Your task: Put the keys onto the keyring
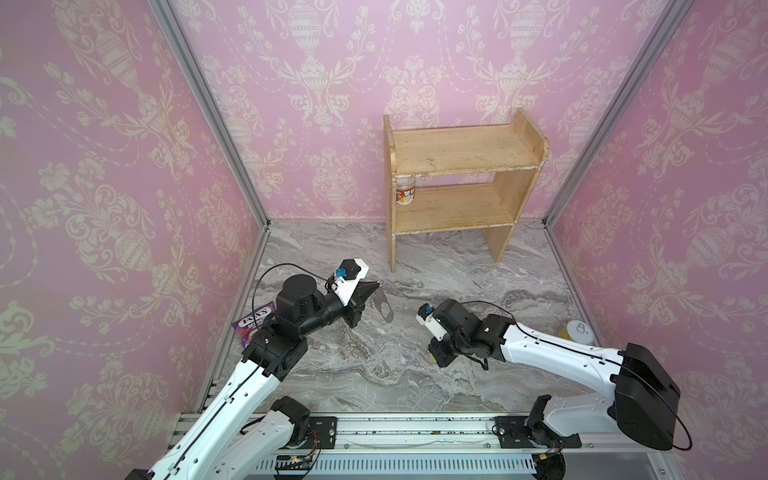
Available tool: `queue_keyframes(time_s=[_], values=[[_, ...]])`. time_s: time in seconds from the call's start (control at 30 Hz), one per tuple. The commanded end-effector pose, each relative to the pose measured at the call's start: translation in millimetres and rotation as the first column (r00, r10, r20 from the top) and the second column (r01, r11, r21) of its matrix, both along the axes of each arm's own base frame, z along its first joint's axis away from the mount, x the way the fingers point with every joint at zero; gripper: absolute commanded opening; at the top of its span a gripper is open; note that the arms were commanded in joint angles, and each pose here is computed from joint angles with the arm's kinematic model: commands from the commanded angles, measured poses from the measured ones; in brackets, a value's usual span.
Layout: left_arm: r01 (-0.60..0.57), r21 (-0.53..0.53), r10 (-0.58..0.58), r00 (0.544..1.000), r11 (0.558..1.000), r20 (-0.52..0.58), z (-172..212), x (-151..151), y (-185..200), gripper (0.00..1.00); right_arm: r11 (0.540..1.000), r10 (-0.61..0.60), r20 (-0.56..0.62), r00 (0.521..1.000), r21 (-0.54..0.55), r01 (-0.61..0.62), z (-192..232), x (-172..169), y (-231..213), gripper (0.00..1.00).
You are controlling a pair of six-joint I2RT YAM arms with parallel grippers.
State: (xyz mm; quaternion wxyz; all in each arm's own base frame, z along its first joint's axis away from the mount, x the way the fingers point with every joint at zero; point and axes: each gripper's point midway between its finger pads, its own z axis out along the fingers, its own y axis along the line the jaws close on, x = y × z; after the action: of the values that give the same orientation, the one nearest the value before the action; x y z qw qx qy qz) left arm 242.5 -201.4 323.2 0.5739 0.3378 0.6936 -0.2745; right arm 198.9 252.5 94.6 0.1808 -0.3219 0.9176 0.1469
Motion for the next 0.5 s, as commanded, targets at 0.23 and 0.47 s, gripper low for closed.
queue_keyframes(time_s=[0.23,0.47], values=[[0.031,-0.028,-0.029,0.997,0.999,0.065,26.0,-8.6,0.3,0.0,0.953,-0.056,-0.208,0.977,-0.304,-0.01,1.0,-28.6,-50.6,0.0],[0.03,-0.026,-0.028,0.997,0.999,0.071,26.0,-10.7,1.6,0.0,0.941,-0.015,-0.335,0.942,-0.324,-0.1,-29.8,-29.5,-28.9,0.0]])
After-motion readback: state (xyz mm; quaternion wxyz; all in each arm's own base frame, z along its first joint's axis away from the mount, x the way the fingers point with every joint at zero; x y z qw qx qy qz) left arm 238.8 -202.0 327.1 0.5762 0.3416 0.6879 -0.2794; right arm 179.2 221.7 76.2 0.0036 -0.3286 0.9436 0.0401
